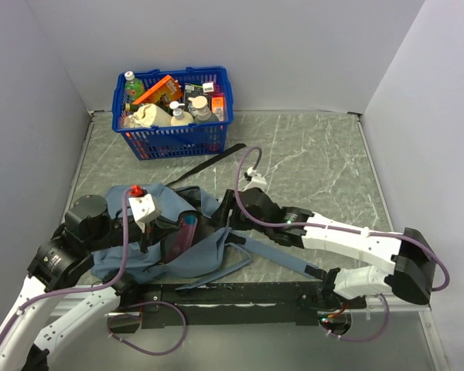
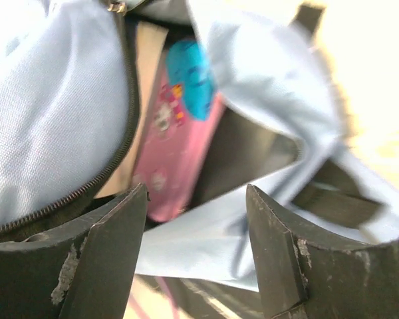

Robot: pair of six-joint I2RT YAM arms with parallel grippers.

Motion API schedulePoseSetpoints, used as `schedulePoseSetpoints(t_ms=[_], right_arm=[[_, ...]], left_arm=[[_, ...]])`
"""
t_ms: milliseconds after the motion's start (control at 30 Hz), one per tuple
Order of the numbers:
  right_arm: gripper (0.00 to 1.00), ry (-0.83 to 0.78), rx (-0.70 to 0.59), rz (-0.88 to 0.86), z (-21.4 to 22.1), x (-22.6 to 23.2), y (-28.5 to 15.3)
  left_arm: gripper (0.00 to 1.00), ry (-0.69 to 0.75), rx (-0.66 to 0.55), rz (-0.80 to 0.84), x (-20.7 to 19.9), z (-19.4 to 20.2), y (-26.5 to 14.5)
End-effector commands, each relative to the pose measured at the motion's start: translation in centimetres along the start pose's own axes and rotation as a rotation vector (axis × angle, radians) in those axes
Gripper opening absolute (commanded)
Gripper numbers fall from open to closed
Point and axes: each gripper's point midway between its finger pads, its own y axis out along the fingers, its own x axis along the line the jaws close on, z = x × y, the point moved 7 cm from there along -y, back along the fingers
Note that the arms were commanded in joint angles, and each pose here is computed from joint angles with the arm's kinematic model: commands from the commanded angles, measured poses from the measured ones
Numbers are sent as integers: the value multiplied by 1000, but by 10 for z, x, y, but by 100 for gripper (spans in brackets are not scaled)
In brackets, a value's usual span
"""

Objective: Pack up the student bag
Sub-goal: Adjust the student bag at the center of the board.

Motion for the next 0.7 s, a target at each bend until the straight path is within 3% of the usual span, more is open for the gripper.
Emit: schedulePoseSetpoints(t_ms=[0,100,133,167,300,467,667], right_arm=[[72,-173,-72,208,-12,-31,-9],[77,-260,-83,223,-19,-30,-4],[79,-279,-76,213,-19,-27,-2],[79,-340,-78,174,-24,-21,0],[80,-464,19,180,-19,-17,14],[81,-489,96,134,-11,-8,37],[80,-436,241,138,17,-9,84]], left_arm=[[11,76,-112,87,-7,-23,1],[68,78,-110,152,-14,-26,0],[94,79,-112,161,-15,-28,-2],[99,80,-118,159,-17,-33,-5],[96,141,-120,68,-12,-49,-20],[96,205,-53,-208,11,-55,-42],[96,161,205,-509,40,-6,-57]])
